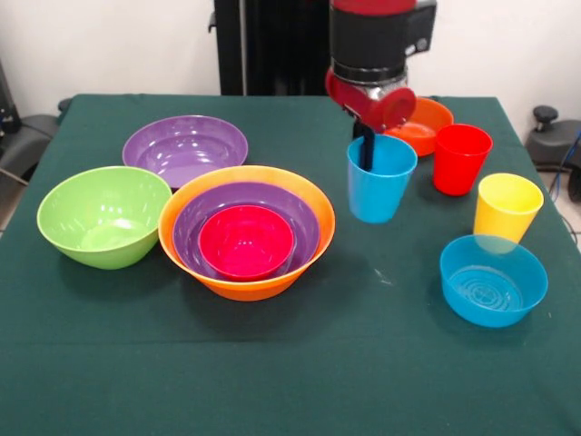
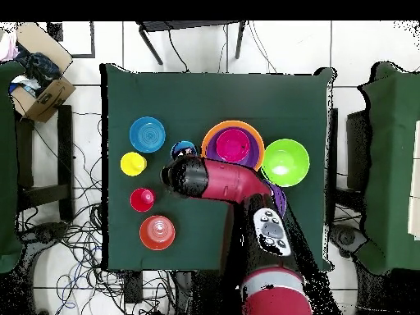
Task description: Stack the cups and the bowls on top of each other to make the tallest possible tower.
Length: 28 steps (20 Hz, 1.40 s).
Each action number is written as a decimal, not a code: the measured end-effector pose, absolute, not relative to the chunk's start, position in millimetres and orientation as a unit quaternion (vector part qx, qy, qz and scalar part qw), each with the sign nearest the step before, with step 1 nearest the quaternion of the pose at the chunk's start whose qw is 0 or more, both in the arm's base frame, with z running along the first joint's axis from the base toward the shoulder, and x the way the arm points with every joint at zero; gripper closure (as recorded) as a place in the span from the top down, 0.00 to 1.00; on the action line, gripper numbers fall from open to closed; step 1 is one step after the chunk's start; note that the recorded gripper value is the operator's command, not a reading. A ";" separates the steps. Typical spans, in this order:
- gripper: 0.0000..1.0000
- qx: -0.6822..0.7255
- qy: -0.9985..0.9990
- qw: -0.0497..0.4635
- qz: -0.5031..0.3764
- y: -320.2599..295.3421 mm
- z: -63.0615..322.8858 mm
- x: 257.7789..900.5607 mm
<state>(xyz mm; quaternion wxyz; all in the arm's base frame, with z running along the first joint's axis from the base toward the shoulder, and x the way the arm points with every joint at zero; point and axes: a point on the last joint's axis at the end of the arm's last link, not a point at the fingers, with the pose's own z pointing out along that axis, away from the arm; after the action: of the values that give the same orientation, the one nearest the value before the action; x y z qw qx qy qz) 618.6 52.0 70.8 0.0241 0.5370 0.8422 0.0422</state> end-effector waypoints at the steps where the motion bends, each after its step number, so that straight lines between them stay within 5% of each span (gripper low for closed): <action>1: 0.00 0.540 0.840 0.027 0.045 48.0 74.2 621.3; 28: 0.00 0.599 0.798 -0.001 0.068 -26.7 48.8 625.2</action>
<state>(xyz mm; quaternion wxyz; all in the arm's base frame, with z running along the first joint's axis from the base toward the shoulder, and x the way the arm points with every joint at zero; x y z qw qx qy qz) 625.2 -26.7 48.8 -0.0014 0.5990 0.7978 0.0684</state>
